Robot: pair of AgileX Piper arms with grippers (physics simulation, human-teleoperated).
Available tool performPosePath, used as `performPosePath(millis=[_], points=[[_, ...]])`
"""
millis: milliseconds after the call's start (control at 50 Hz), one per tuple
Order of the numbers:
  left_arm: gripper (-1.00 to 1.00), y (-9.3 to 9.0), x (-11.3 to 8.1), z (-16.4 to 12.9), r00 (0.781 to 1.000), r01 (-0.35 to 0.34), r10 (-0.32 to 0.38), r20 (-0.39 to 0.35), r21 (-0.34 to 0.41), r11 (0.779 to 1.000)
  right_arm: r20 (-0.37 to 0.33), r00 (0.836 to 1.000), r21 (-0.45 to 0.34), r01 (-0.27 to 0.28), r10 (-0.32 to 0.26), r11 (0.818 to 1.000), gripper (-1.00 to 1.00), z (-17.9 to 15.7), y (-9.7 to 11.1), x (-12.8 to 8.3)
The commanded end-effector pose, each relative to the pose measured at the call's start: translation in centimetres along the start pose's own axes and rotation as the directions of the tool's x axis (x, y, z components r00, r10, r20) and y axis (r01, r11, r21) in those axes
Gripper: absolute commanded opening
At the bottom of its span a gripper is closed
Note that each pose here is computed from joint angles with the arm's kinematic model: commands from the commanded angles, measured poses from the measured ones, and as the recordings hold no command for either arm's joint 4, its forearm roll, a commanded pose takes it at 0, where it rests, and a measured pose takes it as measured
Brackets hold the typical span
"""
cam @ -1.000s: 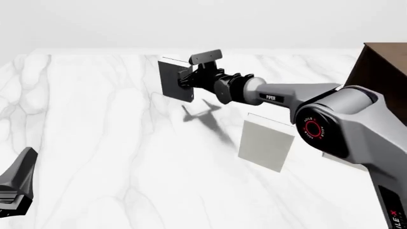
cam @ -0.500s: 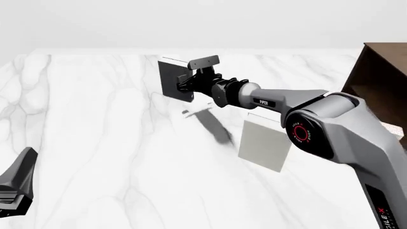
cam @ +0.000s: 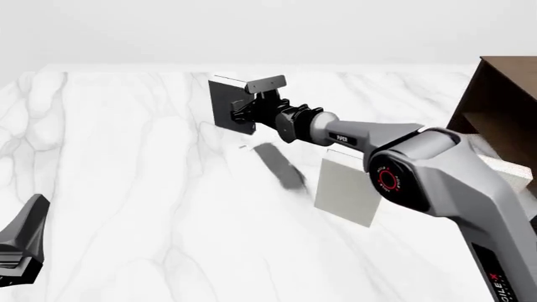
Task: Pick up the book on the left and place it on top of the shelf.
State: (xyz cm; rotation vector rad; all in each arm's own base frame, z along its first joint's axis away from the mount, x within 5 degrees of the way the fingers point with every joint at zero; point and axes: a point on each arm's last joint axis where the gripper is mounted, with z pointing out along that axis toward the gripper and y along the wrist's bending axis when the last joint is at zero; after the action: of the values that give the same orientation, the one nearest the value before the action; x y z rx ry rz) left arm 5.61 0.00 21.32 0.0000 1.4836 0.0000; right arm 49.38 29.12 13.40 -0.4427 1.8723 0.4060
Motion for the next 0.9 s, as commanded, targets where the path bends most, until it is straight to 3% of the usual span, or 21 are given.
performPosePath(millis=[20,80,100,420,560,660,680,900], points=[[1.0,0.0,0.0,0.0,1.0,0.0,0.0,0.0,0.0,1.0,0.0,1.0,0.002,-0.003,0.003,1.0,1.0,0.4,-0.1,0.2],[1.0,0.0,0.0,0.0,1.0,0.0,0.0,0.0,0.0,1.0,0.001,1.0,0.003,0.001,-0.001,1.0,1.0,0.5,-0.2,0.1],[1.0,0.0,0.0,0.0,1.0,0.0,0.0,0.0,0.0,1.0,0.001,1.0,0.004,0.003,-0.003,1.0,-1.0,0.5,-0.2,0.1],[1.0,0.0,0.0,0.0,1.0,0.0,0.0,0.0,0.0,1.0,0.011,1.0,-0.005,0.015,-0.014,1.0,-1.0,-0.5,0.3,-0.7],[1.0,0.0,0.0,0.0,1.0,0.0,0.0,0.0,0.0,1.0,0.05,0.999,-0.025,-0.007,0.008,1.0,-1.0,-2.5,1.4,-2.1],[1.0,0.0,0.0,0.0,1.0,0.0,0.0,0.0,0.0,1.0,0.063,0.998,-0.021,-0.02,0.021,1.0,-1.0,-2.7,1.1,-2.7],[1.0,0.0,0.0,0.0,1.0,0.0,0.0,0.0,0.0,1.0,0.086,0.996,-0.022,-0.015,0.017,1.0,-1.0,-3.8,1.1,-3.8],[1.0,0.0,0.0,0.0,1.0,0.0,0.0,0.0,0.0,1.0,0.138,0.99,-0.03,0.001,0.003,1.0,-1.0,-7.9,1.6,-7.3]])
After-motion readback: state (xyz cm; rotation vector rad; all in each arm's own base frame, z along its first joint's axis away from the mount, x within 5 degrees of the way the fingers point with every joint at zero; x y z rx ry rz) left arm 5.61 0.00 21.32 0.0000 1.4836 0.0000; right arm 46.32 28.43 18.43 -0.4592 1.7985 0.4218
